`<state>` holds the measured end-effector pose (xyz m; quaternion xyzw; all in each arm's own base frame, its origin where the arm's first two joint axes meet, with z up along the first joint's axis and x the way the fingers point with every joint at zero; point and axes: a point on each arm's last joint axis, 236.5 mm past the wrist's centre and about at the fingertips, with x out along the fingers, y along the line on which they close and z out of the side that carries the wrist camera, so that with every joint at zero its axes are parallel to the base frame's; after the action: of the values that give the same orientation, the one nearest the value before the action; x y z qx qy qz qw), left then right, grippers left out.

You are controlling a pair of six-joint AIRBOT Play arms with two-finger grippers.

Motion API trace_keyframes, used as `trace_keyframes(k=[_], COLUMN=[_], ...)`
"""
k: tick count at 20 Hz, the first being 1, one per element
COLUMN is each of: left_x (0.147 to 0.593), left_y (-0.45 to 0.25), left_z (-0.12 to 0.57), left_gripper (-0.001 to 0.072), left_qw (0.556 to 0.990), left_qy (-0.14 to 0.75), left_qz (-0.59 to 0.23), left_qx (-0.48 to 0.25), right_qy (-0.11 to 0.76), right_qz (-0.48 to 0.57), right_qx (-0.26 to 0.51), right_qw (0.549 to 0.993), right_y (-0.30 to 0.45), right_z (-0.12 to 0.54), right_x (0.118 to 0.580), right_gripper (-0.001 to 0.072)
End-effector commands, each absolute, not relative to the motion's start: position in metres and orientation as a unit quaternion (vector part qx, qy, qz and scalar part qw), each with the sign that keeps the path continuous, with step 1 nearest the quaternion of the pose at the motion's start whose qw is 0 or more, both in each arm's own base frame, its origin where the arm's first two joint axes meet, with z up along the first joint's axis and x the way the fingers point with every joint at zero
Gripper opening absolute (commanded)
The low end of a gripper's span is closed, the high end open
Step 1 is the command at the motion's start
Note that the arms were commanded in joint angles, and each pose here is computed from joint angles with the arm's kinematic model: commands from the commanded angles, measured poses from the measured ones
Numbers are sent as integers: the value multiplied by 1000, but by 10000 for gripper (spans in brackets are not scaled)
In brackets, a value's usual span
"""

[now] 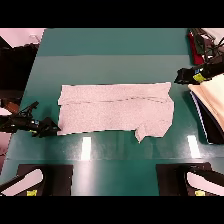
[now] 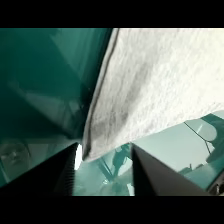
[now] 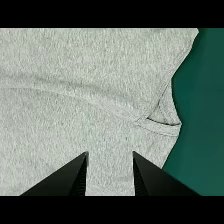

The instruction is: Fold the shirts.

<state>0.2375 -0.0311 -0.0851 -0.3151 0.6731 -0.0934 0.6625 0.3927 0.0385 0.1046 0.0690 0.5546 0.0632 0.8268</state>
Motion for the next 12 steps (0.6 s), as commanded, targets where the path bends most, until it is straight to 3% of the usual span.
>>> trace_keyframes(k=[1, 4, 5, 6, 12], left_x=[245, 248, 247, 246, 261], left_y=[-41, -60, -62, -63, -61], left_z=[-87, -89, -89, -89, -62], left_gripper=[266, 253, 111, 26, 25], left_qw=[675, 679, 678, 677, 689], left_qy=[669, 673, 674, 675, 666], left_qz=[-103, -117, -120, -123, -146], left_qx=[-296, -271, -267, -266, -246], right_qy=[558, 567, 573, 581, 668], right_qz=[64, 63, 64, 65, 63], right_qx=[69, 68, 67, 66, 78], right_qw=[824, 818, 814, 808, 738], right_y=[39, 38, 38, 38, 36], right_z=[104, 102, 101, 99, 37], right_x=[390, 386, 383, 378, 305], right_gripper=[336, 335, 335, 335, 334])
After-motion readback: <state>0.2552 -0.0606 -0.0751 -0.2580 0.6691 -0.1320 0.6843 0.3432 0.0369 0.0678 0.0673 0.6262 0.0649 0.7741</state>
